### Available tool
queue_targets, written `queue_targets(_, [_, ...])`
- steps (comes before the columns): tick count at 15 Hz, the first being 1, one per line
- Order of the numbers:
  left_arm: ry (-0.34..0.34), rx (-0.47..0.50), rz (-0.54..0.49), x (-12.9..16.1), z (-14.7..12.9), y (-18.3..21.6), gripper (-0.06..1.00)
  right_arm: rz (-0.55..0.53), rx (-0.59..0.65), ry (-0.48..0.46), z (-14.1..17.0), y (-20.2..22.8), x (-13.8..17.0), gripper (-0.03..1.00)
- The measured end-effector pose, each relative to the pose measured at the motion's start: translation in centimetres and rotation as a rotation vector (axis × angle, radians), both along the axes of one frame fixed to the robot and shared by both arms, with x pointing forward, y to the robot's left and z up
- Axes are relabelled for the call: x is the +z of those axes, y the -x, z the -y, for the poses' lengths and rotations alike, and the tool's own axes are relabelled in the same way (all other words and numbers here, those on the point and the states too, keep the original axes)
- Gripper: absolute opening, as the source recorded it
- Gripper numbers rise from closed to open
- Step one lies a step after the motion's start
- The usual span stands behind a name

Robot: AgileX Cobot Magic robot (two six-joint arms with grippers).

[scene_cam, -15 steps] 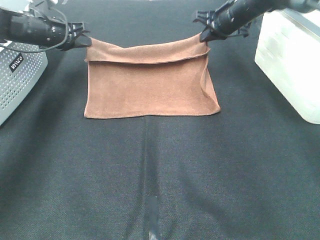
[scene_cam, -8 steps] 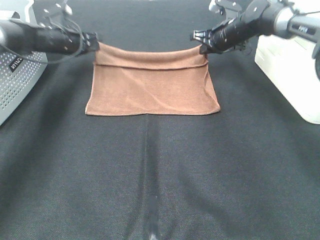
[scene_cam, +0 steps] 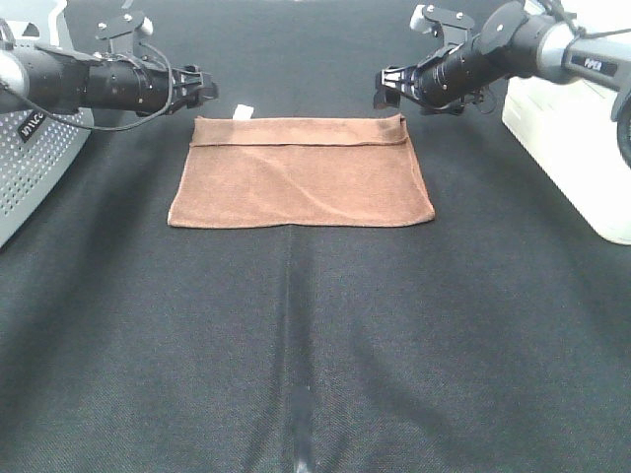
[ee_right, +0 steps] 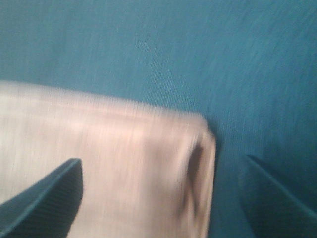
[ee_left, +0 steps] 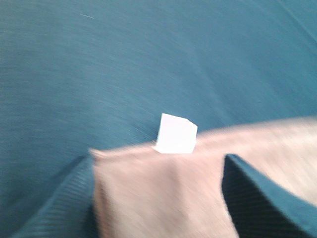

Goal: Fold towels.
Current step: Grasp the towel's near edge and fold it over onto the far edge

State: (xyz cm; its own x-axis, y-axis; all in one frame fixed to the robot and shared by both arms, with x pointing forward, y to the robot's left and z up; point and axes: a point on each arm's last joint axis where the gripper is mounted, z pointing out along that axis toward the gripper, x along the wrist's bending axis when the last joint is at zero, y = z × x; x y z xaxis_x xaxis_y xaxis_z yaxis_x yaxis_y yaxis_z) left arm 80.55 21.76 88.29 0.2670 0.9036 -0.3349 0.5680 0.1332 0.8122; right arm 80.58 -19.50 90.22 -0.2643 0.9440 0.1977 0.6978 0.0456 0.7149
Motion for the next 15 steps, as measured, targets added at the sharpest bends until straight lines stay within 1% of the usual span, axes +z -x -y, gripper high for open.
queue_targets(1, [-0.017, -0.059, -0.006, 0.5, 0.1, 0.3, 0.71, -0.029, 0.028, 0.026, 0.0, 0.4, 0.5, 0.81])
queue_targets(2, [-0.010, -0.122, -0.038, 1.6, -0.2, 0.7, 0.71, -0.074, 0.071, 0.056, 0.0, 1.1, 2.1, 0.81])
queue_targets(3, [0.015, -0.143, -0.083, 2.3, -0.8, 1.1, 0.71, -0.105, 0.091, 0.059, 0.0, 1.5, 2.8, 0.81])
queue_targets(5, [0.062, -0.153, -0.197, 2.6, -2.1, 1.7, 0.71, -0.198, 0.110, 0.045, -0.2, 2.5, 3.7, 0.81])
queue_targets(7, [0.078, -0.158, -0.329, 2.1, -2.7, 2.5, 0.71, -0.305, 0.106, 0.036, -0.1, 3.5, 4.0, 0.81])
queue_targets(8, [0.073, -0.169, -0.393, 2.0, -2.7, 3.0, 0.71, -0.365, 0.102, 0.030, -0.1, 4.0, 3.9, 0.81])
queue_targets(10, [0.075, -0.171, -0.472, 2.8, -2.5, 3.7, 0.71, -0.474, 0.097, 0.032, 0.0, 4.9, 3.8, 0.81])
queue_targets(11, [0.092, -0.150, -0.499, 4.0, -2.6, 4.0, 0.71, -0.535, 0.094, 0.036, 0.0, 5.4, 3.7, 0.81])
queue_targets(13, [0.108, -0.131, -0.536, 4.6, -2.5, 5.1, 0.71, -0.557, 0.079, 0.035, 0.1, 5.5, 3.6, 0.81])
queue_targets(14, [0.108, -0.125, -0.564, 4.5, -2.3, 5.9, 0.71, -0.557, 0.074, 0.033, 0.1, 5.6, 3.8, 0.80])
queue_targets(15, [0.104, -0.101, -0.612, 3.6, -2.3, 7.6, 0.71, -0.584, 0.061, 0.032, 0.2, 6.2, 3.9, 0.78])
